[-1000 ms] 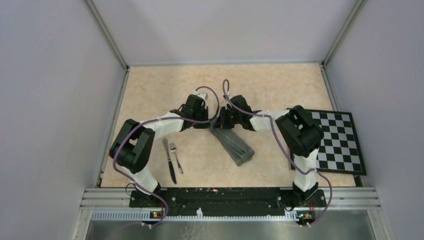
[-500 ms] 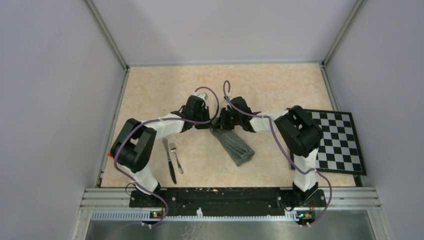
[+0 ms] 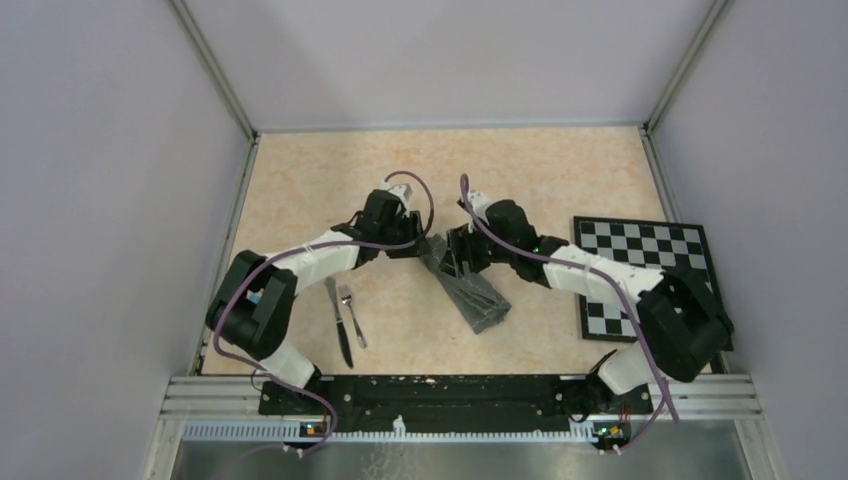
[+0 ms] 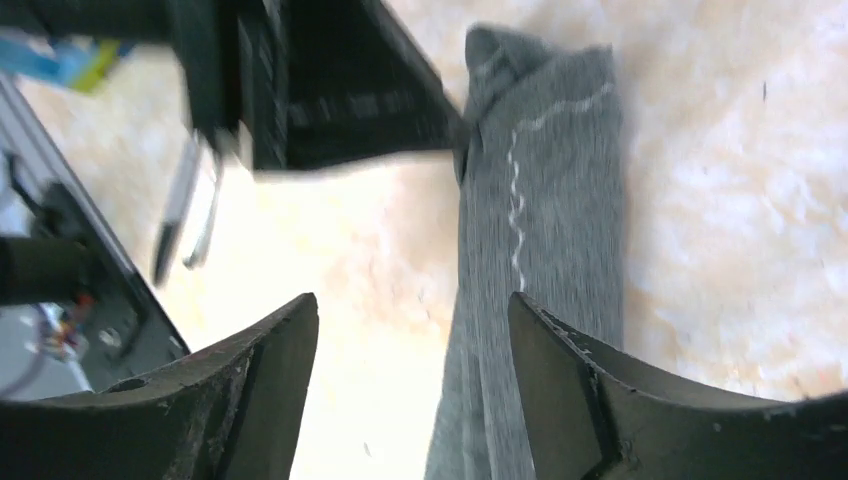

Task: Fold the napkin into a case and place the utensils inside
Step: Smooth out the smaller rectangle-folded napkin at the center of the board, then pick up the smaller rectangle-folded napkin from the center of the board, then turn over the smaller rectangle-folded napkin at the center of the board, then smooth out the smaller rectangle-folded napkin at the center of the board, then move the smaller rectangle-folded napkin to the center of the board.

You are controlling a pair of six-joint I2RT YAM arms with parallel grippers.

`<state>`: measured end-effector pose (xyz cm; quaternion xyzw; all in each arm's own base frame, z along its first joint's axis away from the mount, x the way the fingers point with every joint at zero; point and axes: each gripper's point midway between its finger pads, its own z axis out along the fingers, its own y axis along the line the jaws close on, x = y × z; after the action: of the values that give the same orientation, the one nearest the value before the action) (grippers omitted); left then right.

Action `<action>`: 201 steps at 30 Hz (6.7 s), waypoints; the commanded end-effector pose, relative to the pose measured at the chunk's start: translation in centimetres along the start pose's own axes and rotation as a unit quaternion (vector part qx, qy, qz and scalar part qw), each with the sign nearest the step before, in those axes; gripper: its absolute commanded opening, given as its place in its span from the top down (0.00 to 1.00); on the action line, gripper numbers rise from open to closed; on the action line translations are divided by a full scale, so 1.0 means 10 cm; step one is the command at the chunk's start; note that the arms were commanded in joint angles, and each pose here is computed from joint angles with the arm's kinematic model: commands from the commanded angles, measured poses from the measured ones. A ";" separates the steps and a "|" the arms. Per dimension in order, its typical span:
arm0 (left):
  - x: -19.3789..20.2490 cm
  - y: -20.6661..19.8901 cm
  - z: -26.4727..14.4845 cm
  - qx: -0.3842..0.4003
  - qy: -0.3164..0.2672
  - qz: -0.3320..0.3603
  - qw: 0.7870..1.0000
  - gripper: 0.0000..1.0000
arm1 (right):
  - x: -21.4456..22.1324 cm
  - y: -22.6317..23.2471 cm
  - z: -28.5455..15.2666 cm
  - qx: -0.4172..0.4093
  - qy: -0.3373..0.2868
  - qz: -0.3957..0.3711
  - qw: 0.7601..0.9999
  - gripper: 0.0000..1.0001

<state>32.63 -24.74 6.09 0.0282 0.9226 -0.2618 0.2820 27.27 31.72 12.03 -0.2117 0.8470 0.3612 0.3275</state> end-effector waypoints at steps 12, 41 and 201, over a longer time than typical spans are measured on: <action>-0.26 0.20 -1.14 0.048 -0.100 -0.067 0.992 0.38 | 0.54 -0.27 -0.05 0.240 0.079 -0.252 0.934 0.35; -0.10 0.23 -1.69 0.039 -0.153 -0.068 0.985 0.38 | 0.66 0.66 0.23 0.051 0.079 -0.039 0.995 1.00; 0.31 -0.91 -0.42 0.089 0.025 0.102 0.990 0.23 | 0.90 -0.50 -1.27 0.151 -0.053 0.113 0.981 0.37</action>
<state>27.04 -37.16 8.76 0.1393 0.8716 -0.4148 0.2208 17.81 15.38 5.39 0.0257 0.9206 0.2216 0.3205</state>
